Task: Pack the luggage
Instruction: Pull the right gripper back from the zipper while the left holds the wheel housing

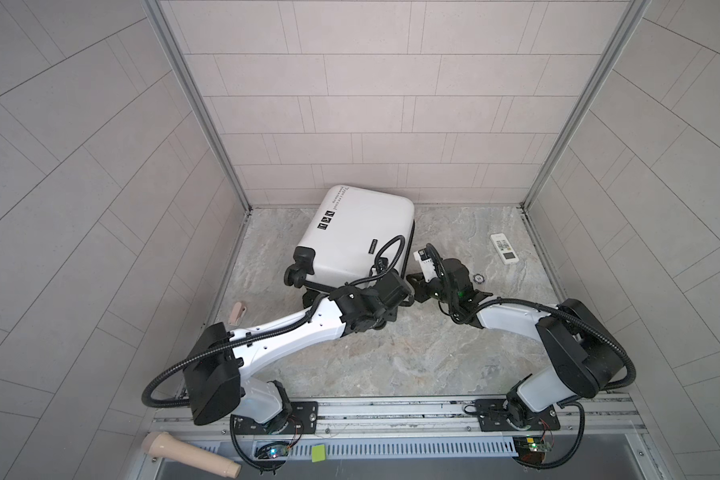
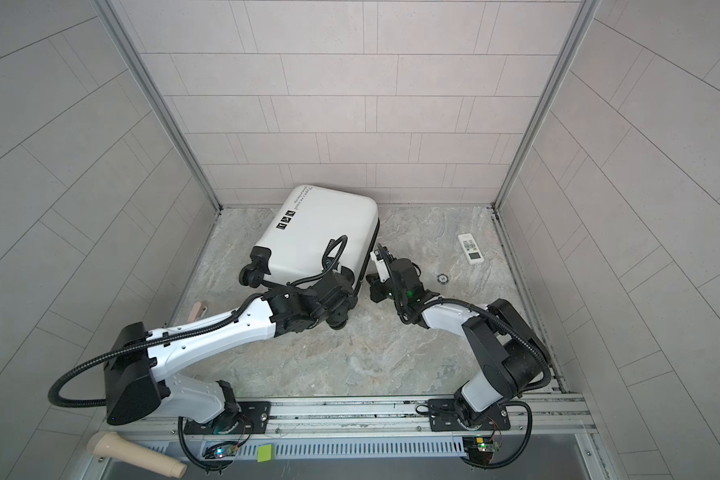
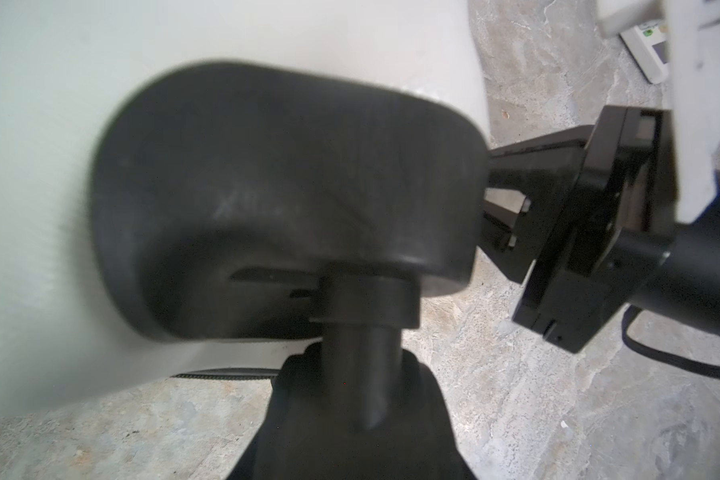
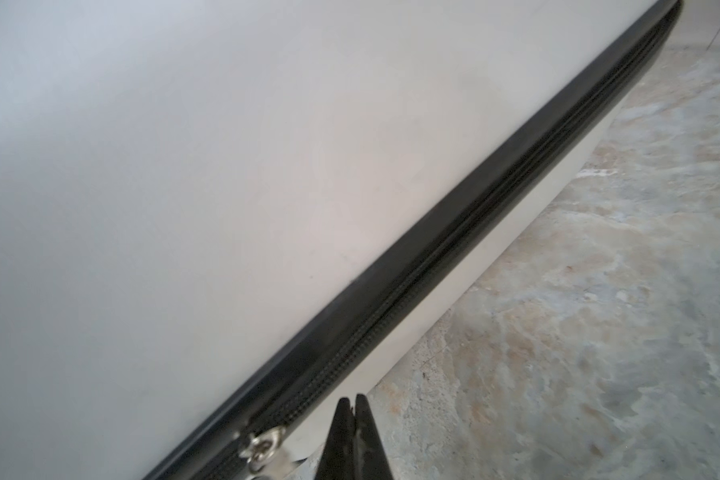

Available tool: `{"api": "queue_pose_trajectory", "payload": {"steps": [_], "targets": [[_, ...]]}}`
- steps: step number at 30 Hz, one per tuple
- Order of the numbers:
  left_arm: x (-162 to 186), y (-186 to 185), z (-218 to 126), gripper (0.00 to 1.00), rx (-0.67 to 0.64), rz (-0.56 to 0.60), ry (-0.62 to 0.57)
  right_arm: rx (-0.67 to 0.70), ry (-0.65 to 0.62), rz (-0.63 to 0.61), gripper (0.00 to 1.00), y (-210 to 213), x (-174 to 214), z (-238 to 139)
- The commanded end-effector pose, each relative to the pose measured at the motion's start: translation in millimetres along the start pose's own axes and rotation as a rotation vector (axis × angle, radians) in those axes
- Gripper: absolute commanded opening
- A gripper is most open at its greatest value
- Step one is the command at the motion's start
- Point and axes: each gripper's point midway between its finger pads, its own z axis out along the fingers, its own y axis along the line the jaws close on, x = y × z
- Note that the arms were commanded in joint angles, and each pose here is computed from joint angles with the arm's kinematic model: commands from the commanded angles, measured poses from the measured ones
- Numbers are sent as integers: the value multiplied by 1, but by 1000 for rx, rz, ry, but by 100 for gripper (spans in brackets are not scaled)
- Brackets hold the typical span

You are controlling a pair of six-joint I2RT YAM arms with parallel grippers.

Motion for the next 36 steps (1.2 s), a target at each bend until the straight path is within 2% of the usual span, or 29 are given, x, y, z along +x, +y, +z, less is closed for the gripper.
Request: {"api": "queue_pose_trajectory", "payload": {"steps": [1, 6, 10, 15, 20, 23, 26, 28, 29, 30, 31, 33, 36], "targets": [[7, 23, -11, 0, -68, -12, 9, 18, -58, -3, 0, -3, -14, -12], [8, 37, -16, 0, -104, 7, -10, 11, -51, -9, 0, 0, -13, -20], [7, 44, -21, 0, -101, 35, -41, 18, -69, -18, 14, 6, -9, -37], [4, 54, -28, 0, -115, 56, -77, 82, -186, -84, 32, 14, -30, -78], [2, 59, -33, 0, -113, 58, -96, 170, -193, -152, 37, 6, -40, -103], [2, 62, -35, 0, -119, 57, -101, 173, -202, -178, 41, 7, -42, -111], [3, 66, -37, 0, -126, 57, -103, 140, -180, -164, 40, 12, -38, -110], [4, 68, -39, 0, -129, 55, -107, 117, -257, -129, 37, 17, -45, -121], [5, 71, -39, 0, -136, 54, -107, 103, -357, -104, 39, 19, -52, -134], [6, 73, -39, 0, -141, 51, -109, 112, -437, -73, 49, 17, -56, -146], [7, 75, -40, 0, -145, 48, -111, 138, -475, -58, 54, 12, -58, -153], [9, 79, -41, 0, -144, 32, -117, 188, -442, -86, 56, 5, -55, -153], [12, 84, -41, 0, -143, 11, -122, 252, -343, -76, 51, -5, -49, -147]]}}
